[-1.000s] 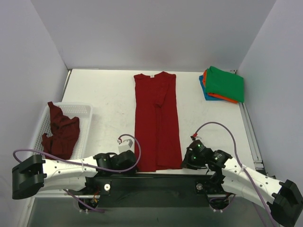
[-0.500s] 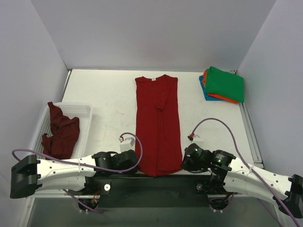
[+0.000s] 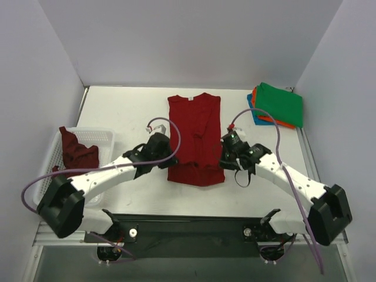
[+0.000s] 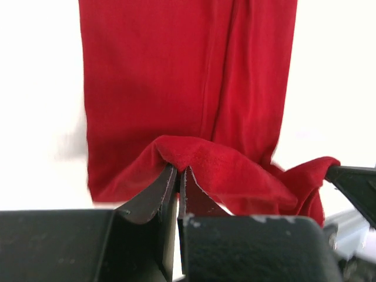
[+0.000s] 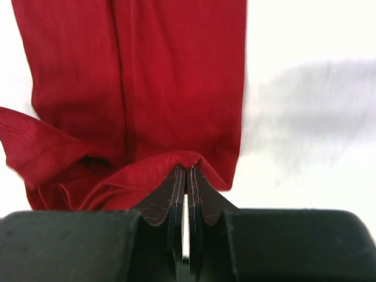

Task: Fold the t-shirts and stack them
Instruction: Fold the folded rectangular tshirt in 1/3 of the way

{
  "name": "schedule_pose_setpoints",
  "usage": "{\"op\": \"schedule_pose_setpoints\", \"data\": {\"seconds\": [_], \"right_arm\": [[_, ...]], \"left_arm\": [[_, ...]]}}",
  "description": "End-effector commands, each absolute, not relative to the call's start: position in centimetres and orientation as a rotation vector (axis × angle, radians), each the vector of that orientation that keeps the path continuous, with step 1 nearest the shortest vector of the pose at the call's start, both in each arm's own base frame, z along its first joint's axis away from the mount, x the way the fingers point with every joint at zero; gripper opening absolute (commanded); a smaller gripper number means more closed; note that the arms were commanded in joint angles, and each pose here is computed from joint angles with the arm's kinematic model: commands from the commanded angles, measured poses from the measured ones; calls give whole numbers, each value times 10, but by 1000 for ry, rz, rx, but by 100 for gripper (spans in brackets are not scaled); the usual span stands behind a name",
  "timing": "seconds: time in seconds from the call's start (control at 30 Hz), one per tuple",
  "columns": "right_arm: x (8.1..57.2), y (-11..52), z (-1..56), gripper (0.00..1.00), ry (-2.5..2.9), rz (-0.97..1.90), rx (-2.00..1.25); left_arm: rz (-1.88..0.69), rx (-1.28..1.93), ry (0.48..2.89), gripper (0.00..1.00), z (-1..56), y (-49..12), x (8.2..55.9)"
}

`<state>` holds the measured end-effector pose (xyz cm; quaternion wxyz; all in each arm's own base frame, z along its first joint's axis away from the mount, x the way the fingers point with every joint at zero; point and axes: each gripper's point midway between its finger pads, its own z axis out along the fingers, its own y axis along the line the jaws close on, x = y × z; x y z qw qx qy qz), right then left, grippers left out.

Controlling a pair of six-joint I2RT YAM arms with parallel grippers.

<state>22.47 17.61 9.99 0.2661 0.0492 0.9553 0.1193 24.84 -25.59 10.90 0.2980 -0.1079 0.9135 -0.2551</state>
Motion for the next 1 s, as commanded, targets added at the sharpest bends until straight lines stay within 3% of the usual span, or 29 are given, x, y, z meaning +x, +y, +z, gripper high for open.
{"op": "schedule_pose_setpoints", "data": {"seconds": [0.0, 0.5, 0.97], "right_arm": [[269, 180, 111, 0, 2534, 333, 116], [393, 178, 100, 0, 2566, 426, 239], [435, 157, 80, 0, 2596, 489, 316]], "left_arm": [[-772, -215, 2317, 0, 143, -283, 299], [-765, -369, 2333, 0, 123, -271, 421], [-753, -410, 2373, 0, 95, -261, 450]]}}
